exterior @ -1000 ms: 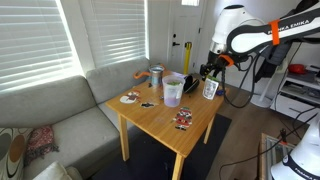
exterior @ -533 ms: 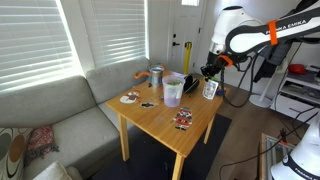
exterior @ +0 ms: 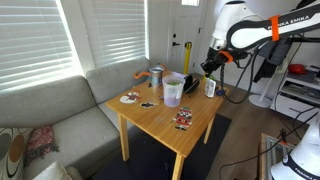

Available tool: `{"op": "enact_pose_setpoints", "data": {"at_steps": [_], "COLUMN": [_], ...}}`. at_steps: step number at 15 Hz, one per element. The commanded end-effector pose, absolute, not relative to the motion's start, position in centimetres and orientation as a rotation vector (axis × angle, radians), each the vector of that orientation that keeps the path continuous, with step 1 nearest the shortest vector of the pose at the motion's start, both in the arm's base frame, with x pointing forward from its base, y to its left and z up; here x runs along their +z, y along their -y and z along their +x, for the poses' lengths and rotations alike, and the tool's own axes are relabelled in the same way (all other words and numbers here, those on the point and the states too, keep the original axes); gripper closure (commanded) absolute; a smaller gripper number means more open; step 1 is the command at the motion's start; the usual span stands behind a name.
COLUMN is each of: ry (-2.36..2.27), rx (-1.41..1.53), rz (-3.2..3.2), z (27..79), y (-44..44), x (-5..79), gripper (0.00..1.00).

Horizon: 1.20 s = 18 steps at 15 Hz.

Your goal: Pick up the two pouch sachet and put them in the frost cold cup one at a time

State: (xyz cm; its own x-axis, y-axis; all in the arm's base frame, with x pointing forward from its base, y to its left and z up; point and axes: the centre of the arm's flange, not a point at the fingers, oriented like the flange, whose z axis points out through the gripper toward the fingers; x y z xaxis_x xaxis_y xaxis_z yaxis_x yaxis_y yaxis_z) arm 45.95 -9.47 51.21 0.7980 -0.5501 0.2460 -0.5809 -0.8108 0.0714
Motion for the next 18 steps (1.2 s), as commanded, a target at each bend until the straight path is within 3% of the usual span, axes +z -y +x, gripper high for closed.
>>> {"op": "enact_pose_setpoints", "data": {"at_steps": [1, 12, 18], "ry": [0.847, 0.042, 0.174], "rx": [0.334, 0.615, 0.594], "rz": [2.873, 2.946, 2.926], "z": [45.9, 49.0, 48.2], "y": [9.3, 1.8, 2.8], "x": [53.1, 64.0, 62.2], "gripper": [1.00, 1.00, 0.98]}}
